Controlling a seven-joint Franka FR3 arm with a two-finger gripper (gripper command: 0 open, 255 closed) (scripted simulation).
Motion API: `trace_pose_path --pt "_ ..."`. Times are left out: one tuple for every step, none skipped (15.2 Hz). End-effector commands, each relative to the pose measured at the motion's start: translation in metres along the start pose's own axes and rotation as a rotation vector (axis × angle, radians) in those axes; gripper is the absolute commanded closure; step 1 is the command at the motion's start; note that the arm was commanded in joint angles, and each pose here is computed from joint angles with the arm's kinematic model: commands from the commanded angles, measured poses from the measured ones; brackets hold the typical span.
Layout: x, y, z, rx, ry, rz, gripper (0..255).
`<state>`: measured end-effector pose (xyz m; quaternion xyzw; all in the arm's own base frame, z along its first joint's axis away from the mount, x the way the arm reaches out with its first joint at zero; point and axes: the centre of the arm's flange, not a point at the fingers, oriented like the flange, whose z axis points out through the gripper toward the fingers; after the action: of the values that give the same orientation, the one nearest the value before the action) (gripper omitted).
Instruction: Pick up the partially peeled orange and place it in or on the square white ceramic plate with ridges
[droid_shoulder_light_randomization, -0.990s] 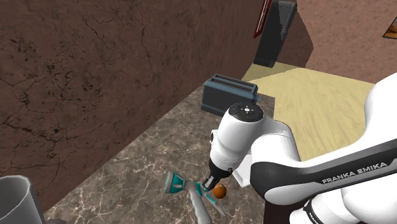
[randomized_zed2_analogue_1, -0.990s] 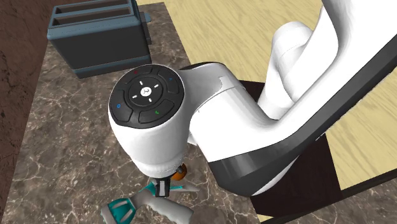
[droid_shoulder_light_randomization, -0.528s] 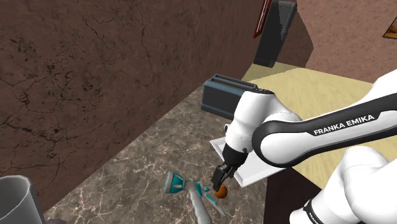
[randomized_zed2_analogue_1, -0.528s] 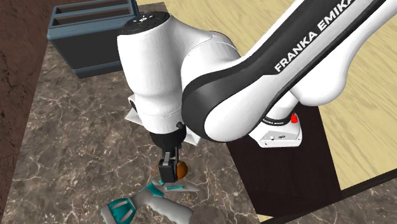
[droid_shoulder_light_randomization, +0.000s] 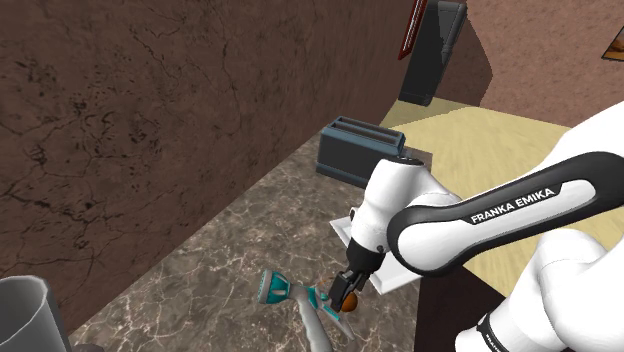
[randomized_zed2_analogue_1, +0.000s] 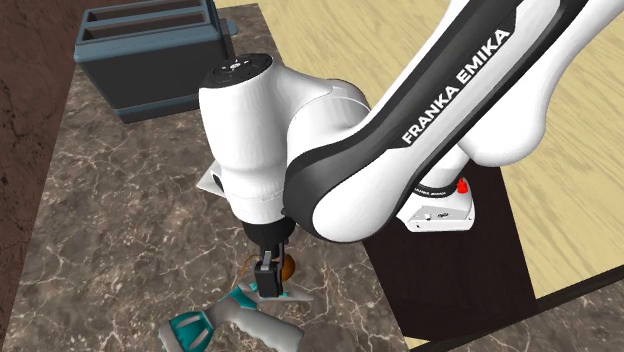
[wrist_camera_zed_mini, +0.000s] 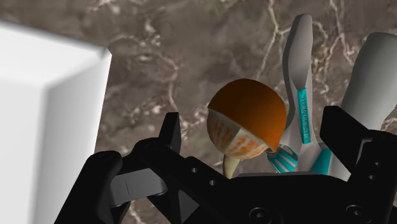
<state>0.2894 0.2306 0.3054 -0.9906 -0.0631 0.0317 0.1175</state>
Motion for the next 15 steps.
trace_pose_path --pt "0.0003 -0.0001 0.0008 0.0 0.0 0.0 0" --pt "0.0003 -0.0001 0.0008 0.0 0.0 0.0 0" --pt "0.0003 -0.0001 0.0008 0.0 0.0 0.0 0" --pt "0.0003 -0.0001 0.0008 0.0 0.0 0.0 0" --pt "0.0003 -0.0001 0.0007 0.0 0.0 0.0 0" --pt "0.0003 -0.0001 0.0007 0.0 0.0 0.0 0" --pt "0.0003 -0.0001 0.0007 0.0 0.0 0.0 255" --pt "0.0003 -0.0001 0.0007 0.0 0.0 0.0 255" --pt "0.0003 -0.0001 0.0007 0.0 0.0 0.0 255" --pt "0.0003 -0.0001 0.0007 0.0 0.0 0.0 255" --pt "0.0003 -0.0001 0.0007 0.0 0.0 0.0 255" --pt "0.0003 -0.0001 0.0007 0.0 0.0 0.0 255" --pt "0.0003 -0.0001 0.0007 0.0 0.0 0.0 255" --pt "0.0003 -0.0001 0.0007 0.0 0.0 0.0 255" --pt "0.0003 -0.0001 0.0007 0.0 0.0 0.0 255"
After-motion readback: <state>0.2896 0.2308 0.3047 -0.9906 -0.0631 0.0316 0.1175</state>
